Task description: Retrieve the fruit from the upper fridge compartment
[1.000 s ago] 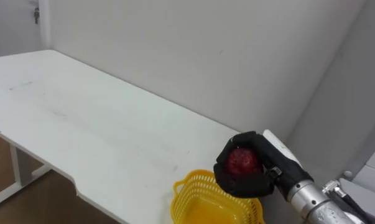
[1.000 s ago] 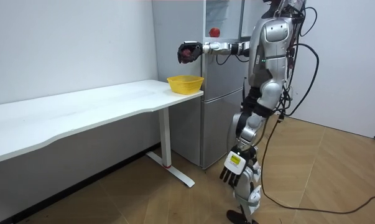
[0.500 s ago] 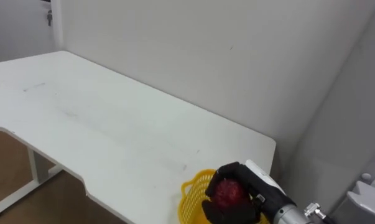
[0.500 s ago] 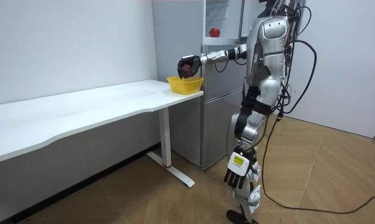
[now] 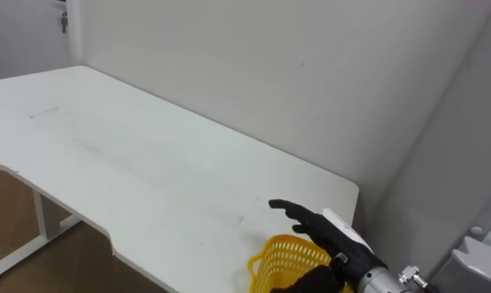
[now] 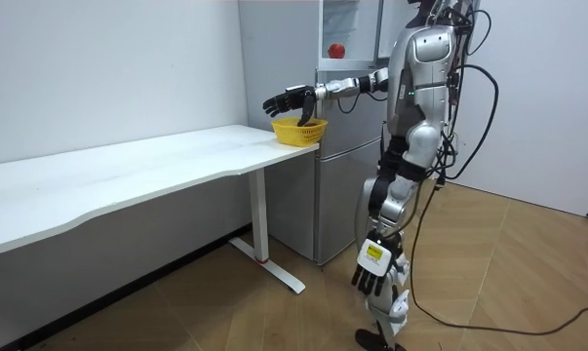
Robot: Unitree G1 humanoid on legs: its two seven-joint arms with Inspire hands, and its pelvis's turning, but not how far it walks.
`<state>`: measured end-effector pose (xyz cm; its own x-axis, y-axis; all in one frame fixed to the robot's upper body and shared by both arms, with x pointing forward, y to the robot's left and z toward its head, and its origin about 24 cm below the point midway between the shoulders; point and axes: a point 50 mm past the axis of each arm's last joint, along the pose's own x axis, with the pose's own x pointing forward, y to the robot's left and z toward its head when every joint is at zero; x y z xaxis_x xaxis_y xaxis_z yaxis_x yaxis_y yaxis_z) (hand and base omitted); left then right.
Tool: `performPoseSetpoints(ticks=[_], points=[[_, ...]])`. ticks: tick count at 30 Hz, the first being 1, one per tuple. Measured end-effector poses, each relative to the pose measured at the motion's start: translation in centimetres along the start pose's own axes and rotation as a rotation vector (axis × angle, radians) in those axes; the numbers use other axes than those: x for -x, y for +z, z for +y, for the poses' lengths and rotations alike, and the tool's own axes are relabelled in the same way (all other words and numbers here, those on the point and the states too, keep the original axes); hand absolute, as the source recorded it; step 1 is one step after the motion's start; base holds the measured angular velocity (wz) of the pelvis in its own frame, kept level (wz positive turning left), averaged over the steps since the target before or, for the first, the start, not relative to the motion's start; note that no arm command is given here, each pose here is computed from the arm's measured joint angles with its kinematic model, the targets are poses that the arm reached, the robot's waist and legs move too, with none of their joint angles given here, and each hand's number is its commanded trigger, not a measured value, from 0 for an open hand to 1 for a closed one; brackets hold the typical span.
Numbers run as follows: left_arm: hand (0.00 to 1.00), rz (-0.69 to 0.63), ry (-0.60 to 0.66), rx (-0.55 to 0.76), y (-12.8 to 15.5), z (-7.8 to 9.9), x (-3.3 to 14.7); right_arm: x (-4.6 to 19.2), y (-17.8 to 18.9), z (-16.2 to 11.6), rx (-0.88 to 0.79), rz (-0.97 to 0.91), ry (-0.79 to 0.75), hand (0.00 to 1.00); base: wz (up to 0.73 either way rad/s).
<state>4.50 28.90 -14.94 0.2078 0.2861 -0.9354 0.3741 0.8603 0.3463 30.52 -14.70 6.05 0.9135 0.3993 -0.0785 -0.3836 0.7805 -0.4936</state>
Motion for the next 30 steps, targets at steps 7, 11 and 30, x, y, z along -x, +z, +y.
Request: performPoseSetpoints(ticks=[7, 11, 30], points=[[0.00, -0.001, 0.001, 0.001, 0.0, 0.0, 0.0, 0.2, -0.4, 0.3, -0.005, 0.012, 0.007, 0.00, 0.00], [0.00, -0.002, 0.001, 0.001, 0.0, 0.0, 0.0, 0.2, -0.4, 0.3, -0.005, 0.012, 0.007, 0.00, 0.00], [0.00, -0.009, 0.004, 0.010, 0.0, 0.0, 0.0, 0.5, 5.0, -1.4, -0.037, -0.241, -0.112, 0.00, -0.02]])
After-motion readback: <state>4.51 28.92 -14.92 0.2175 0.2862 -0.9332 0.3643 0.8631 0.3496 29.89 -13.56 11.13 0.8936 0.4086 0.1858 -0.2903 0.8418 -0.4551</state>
